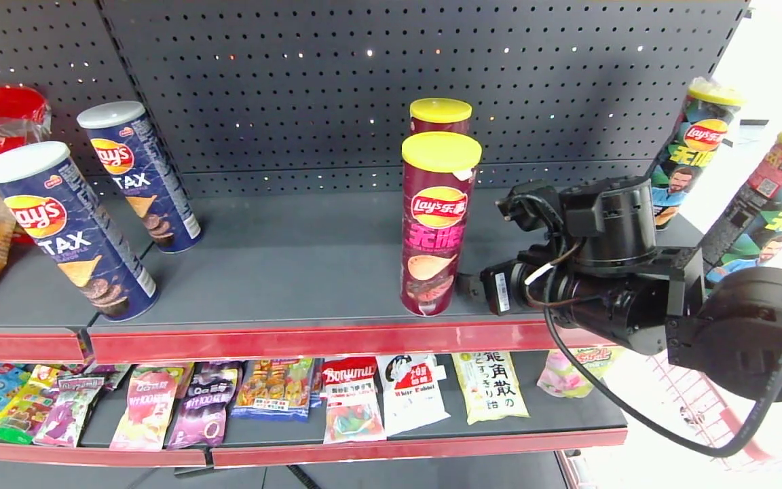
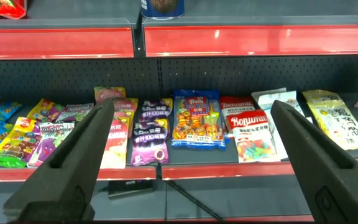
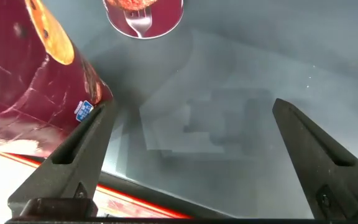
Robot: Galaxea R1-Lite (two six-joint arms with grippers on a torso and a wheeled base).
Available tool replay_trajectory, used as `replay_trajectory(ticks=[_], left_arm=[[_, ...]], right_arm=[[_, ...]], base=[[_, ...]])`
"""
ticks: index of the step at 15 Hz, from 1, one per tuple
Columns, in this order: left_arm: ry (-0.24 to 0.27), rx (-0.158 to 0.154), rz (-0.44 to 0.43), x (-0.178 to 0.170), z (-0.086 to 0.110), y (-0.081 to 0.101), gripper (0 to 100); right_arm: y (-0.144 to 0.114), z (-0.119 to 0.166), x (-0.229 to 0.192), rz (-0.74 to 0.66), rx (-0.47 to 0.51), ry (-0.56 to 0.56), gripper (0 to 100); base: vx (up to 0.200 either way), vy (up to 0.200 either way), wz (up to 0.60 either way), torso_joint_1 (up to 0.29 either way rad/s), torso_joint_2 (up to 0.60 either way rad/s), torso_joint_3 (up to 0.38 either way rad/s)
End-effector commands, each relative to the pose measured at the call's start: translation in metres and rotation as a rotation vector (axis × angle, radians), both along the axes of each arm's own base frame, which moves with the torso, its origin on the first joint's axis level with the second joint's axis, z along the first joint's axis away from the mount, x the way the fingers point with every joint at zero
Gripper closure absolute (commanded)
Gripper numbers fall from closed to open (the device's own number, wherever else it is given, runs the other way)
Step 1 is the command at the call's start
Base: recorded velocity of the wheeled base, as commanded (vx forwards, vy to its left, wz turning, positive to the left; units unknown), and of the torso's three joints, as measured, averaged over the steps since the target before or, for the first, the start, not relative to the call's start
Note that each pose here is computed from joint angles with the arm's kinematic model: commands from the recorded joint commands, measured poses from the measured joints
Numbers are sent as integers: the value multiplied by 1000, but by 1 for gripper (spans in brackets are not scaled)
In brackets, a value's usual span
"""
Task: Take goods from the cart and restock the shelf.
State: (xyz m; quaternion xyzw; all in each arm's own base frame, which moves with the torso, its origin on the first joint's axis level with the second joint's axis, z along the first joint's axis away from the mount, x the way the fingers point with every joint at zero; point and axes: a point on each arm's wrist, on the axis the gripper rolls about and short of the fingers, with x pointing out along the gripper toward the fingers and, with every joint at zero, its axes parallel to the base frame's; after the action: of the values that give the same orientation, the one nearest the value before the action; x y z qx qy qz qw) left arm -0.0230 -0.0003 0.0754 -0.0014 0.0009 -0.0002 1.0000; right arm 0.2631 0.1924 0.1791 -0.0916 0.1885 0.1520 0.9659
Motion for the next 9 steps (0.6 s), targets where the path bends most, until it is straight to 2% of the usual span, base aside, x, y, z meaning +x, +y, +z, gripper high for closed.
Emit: replay_trajectory(ticks=[1,9], left_arm=[[1,0,0,0,0,0,0],[1,0,0,0,0,0,0]], right_arm=[[1,-1,1,1,0,1,0],[3,2,4,9,-10,-14,0]], base=[[0,0,0,0,0,0],[0,0,0,0,0,0]])
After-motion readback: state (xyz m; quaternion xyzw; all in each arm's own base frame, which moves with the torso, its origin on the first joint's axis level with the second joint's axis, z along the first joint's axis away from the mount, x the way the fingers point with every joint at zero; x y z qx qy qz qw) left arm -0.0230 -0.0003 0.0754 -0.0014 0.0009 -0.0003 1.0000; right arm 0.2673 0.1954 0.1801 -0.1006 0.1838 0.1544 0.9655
